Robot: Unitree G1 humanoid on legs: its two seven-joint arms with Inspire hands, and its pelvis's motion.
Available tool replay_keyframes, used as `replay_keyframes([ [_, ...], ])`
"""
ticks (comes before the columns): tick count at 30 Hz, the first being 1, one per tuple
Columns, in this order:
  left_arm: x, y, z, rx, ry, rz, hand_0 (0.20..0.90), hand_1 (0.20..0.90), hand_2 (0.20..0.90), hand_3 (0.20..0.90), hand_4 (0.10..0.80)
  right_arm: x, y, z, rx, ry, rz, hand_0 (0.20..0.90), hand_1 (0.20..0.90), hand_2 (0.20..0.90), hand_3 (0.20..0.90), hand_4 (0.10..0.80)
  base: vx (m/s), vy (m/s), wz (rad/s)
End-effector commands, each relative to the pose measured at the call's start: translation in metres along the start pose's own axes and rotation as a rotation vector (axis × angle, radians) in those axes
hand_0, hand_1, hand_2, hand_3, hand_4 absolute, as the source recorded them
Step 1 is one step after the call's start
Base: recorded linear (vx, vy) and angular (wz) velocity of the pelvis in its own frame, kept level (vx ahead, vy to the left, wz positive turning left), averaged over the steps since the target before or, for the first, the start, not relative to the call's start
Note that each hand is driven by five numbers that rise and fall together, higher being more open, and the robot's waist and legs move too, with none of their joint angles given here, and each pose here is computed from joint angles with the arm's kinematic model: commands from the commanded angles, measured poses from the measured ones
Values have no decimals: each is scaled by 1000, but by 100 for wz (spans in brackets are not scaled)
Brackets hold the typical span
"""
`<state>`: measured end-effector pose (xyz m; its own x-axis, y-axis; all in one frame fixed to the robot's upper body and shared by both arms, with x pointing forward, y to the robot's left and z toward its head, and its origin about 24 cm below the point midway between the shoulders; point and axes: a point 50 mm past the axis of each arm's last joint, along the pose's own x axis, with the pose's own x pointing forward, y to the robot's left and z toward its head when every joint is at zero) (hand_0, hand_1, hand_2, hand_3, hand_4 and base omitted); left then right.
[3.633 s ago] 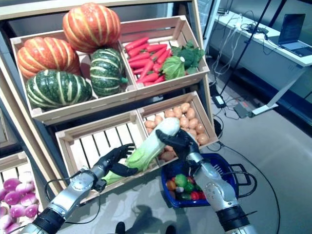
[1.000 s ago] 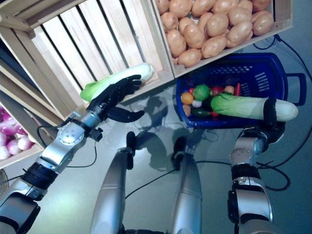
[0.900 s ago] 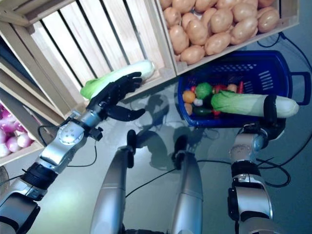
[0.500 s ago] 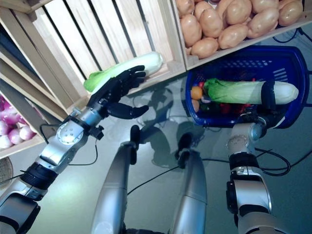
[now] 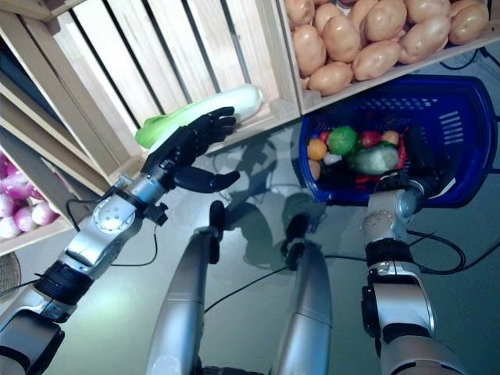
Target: Put vegetables into the basket
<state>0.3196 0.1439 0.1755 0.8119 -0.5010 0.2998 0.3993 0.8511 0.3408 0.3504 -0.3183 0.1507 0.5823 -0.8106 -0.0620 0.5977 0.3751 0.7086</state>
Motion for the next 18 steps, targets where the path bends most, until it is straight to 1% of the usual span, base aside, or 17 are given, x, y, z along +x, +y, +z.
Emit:
replay_keyframes([
  [1,9,-3,60,125,-347,-11,900,900,900,900,800,17,7,68,-12,-279,-29,900,900,900,900,800,0,0,0],
  [7,6,7,77,255,-431,16,900,900,900,900,800,16,4,76,-27,-327,-65,900,900,900,900,800,21,31,-1],
  [12,3,20,98,377,-512,78,900,900,900,900,800,11,-1,72,-32,-335,4,900,900,900,900,800,24,24,-1],
  [18,-6,40,107,474,-522,204,900,900,900,900,800,-2,-2,68,-24,-336,135,900,900,900,900,800,4,1,1],
])
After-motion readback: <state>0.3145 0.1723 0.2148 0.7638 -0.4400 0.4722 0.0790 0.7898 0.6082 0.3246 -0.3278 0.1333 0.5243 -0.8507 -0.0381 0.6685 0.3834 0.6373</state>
